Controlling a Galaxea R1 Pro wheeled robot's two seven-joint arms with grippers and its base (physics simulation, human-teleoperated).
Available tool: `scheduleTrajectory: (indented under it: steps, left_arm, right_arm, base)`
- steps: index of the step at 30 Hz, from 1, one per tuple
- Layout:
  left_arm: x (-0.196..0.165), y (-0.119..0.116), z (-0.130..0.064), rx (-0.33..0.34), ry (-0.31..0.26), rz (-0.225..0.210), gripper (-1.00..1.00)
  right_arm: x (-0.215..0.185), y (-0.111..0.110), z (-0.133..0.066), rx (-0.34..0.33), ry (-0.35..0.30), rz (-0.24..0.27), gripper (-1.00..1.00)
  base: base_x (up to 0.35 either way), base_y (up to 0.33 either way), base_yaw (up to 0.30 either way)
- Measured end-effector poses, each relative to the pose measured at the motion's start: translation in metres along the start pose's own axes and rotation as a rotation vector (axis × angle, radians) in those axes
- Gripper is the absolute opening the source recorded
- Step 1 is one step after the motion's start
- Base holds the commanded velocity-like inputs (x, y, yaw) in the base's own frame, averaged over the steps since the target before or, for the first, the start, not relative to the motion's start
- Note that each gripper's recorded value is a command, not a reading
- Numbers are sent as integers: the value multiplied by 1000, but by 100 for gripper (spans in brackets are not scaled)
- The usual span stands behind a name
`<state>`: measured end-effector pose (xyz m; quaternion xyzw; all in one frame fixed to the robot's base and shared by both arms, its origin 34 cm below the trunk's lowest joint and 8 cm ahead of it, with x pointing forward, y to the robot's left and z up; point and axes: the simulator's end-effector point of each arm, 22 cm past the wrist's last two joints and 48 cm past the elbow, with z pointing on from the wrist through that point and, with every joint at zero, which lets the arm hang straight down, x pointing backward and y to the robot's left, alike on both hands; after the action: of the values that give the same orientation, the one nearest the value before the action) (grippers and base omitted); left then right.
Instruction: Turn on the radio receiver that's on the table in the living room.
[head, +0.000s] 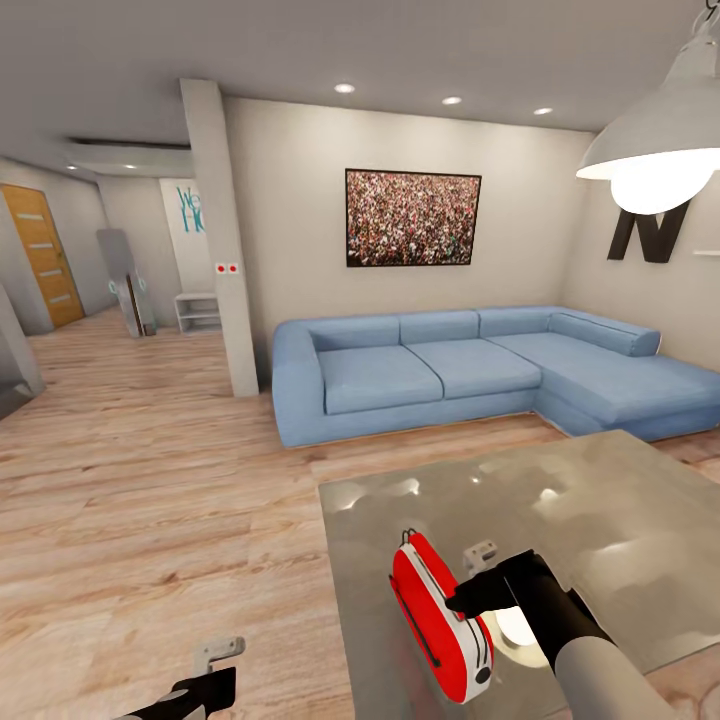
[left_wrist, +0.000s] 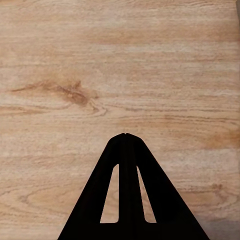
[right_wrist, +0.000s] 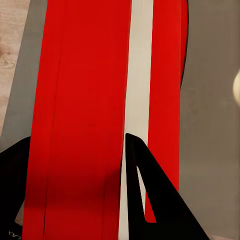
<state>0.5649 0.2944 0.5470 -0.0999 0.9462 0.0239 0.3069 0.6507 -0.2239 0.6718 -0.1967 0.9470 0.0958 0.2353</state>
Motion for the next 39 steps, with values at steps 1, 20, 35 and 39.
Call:
scheduleTrajectory:
  steps: [1,20,35,39]
  left_arm:
    - [0,0,0,0,0,0,-100]
    - [10,2,12,-1,0,-1,-100]
    - [10,2,12,-1,-1,-1,-100]
    - [12,2,15,-1,-2,-1,-100]
  right_arm:
    - [0,0,0,1,0,-1,-100]
    - [8,-1,13,1,0,-1,-100]
    - [8,-1,13,3,0,-1,-100]
    - [8,-1,15,0,-8,3,-100]
  base:
    - [0,0,0]
    - [0,0,0]
    - [0,0,0]
    - [0,0,0]
